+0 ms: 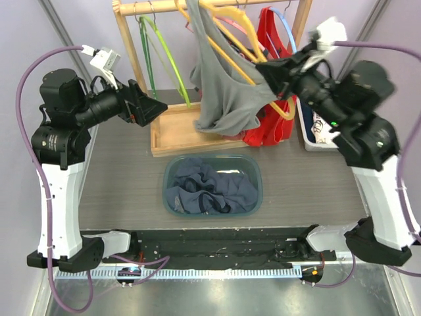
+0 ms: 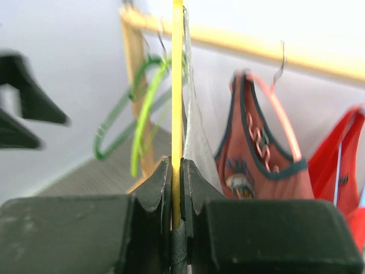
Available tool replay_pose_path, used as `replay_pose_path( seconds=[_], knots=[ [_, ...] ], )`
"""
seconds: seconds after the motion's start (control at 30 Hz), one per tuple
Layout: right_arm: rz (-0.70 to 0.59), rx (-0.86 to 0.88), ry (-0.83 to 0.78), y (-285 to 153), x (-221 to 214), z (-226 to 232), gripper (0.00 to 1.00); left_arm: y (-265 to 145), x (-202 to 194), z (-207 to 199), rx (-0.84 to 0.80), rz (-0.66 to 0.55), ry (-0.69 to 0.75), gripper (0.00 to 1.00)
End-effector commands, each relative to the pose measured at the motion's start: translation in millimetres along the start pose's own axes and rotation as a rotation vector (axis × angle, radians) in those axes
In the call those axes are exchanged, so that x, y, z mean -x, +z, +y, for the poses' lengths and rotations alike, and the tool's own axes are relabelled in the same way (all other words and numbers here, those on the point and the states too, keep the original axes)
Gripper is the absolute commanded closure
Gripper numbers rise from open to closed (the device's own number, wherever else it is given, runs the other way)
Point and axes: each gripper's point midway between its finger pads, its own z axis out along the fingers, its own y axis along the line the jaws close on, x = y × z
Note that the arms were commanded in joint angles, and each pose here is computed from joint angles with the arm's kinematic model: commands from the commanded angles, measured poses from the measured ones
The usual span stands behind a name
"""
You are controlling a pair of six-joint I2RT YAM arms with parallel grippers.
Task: Remove the tank top from the hanger
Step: Pick up the hanger from the clothesline, then remove the tank top from the hanger.
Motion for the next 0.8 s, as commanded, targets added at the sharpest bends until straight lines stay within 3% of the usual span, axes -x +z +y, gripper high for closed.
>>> replay_pose_path(
  seconds=[0.0, 0.27, 0.47, 0.77],
  knots=[
    [-0.306, 0.152, 0.039, -61, 109, 31, 0.99, -1, 11, -9, -0.039, -0.033, 0.01, 0.07],
    [-0.338, 0.199, 0.087, -102, 104, 43, 0.99, -4, 4, -9, -0.035, -0.015, 0.026, 0.07],
    [-0.265, 0.157, 0.119, -111, 72, 38, 0.99, -3, 3, -9, -0.04, -0.01, 0.033, 0.07],
    [-0.331, 0.216, 0.099, -120, 111, 47, 0.99, 1, 3, -8, -0.051, -0.016, 0.012, 0.07]
  ],
)
